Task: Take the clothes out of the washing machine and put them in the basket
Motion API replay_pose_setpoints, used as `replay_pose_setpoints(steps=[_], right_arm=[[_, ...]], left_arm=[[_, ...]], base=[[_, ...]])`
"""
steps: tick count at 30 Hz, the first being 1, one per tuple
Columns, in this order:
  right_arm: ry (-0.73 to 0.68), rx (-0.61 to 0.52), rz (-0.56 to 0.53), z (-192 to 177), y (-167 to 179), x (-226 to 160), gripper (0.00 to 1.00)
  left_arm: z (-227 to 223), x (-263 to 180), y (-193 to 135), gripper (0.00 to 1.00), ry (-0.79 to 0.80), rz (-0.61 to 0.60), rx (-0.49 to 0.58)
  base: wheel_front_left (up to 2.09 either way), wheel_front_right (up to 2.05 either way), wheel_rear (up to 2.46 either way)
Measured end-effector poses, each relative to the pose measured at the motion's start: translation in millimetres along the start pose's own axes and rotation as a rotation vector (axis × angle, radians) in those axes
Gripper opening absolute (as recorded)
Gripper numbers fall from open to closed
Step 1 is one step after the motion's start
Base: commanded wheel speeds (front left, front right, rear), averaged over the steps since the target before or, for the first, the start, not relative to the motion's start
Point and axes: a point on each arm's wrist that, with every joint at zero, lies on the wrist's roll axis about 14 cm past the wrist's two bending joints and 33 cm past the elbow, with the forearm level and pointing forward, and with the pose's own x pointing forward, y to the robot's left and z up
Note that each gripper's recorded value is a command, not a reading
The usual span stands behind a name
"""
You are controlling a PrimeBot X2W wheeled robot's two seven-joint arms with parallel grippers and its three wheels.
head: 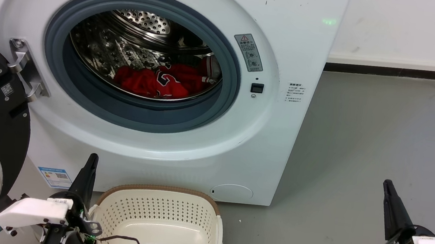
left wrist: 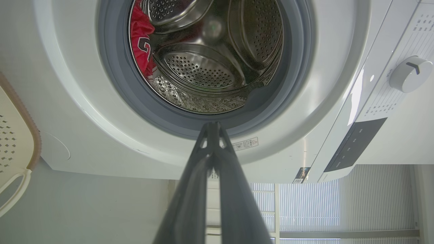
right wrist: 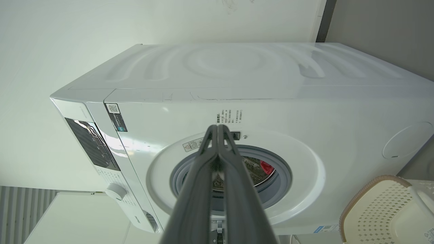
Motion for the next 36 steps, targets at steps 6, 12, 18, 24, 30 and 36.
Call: replay_pose_setpoints(steps=[6, 12, 18, 24, 30, 36], right_arm=[[0.000, 0.000, 0.000, 0, 0, 0, 0.00], [0.000, 0.000, 0.000, 0, 0, 0, 0.00], [-0.010, 0.000, -0.045, 0, -15, -7, 1.00], [-0.022, -0.043, -0.036, 0, -12, -8, 1.00], [-0.024, -0.130, -0.031, -2, -10, -9, 1.00], [-0.021, -0.281, -0.010, -5, -2, -9, 1.00]], left_arm=[[0, 0, 0, 0.00, 0.000, 0.000, 0.000], [0, 0, 0, 0.00, 0.000, 0.000, 0.000], [-2, -6, 15, 1.00, -0.004, 0.046, -0.003], [-5, -5, 13, 1.00, -0.011, 0.039, 0.023], [-4, -4, 6, 1.00, -0.022, 0.021, 0.104], [-5, -3, -2, 1.00, -0.026, 0.000, 0.233]], base=[[0.00, 0.00, 0.00], [0.00, 0.00, 0.00], [0.00, 0.00, 0.00], [0.00, 0.00, 0.00], [0.00, 0.00, 0.00], [0.00, 0.00, 0.00]])
